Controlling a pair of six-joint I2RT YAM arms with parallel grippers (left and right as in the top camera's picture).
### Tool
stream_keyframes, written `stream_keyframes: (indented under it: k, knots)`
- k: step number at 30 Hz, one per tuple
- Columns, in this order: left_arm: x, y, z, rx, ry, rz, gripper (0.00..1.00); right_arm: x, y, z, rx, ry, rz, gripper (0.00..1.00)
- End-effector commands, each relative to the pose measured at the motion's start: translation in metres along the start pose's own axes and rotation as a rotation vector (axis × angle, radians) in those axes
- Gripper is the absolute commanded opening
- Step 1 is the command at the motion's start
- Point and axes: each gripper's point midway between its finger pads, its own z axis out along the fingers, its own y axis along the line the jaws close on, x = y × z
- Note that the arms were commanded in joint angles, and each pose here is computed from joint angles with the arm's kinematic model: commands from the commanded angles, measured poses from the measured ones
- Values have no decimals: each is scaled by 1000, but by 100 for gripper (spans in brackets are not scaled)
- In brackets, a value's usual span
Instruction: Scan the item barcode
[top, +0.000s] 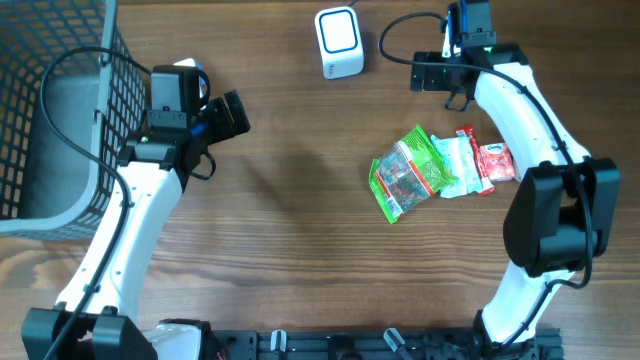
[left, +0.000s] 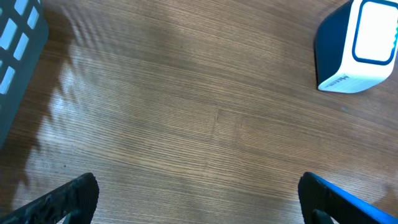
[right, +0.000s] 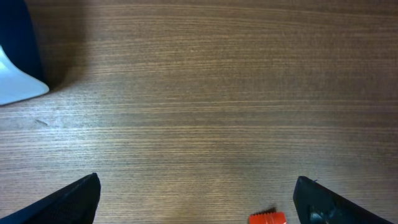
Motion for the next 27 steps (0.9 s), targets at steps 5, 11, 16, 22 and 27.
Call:
stream_keyframes:
  k: [5,11,16,22,27]
  knots:
    - [-1,3,2,-13,-1,13,100,-13,-1,-13,6,-44,21,100]
    - [-1,3,2,-13,-1,13,100,-13,-1,-13,6,-44,21,100]
    - [-1,3,2,-13,-1,13,100,-11,-1,-11,6,-39,21,100]
    - [-1,3,2,-13,-1,13,100,-41,-2,-75,-17,-181,34,100]
    - [-1,3,2,-14,-2,13,100,-72,-11,-208,-58,-459,65,99]
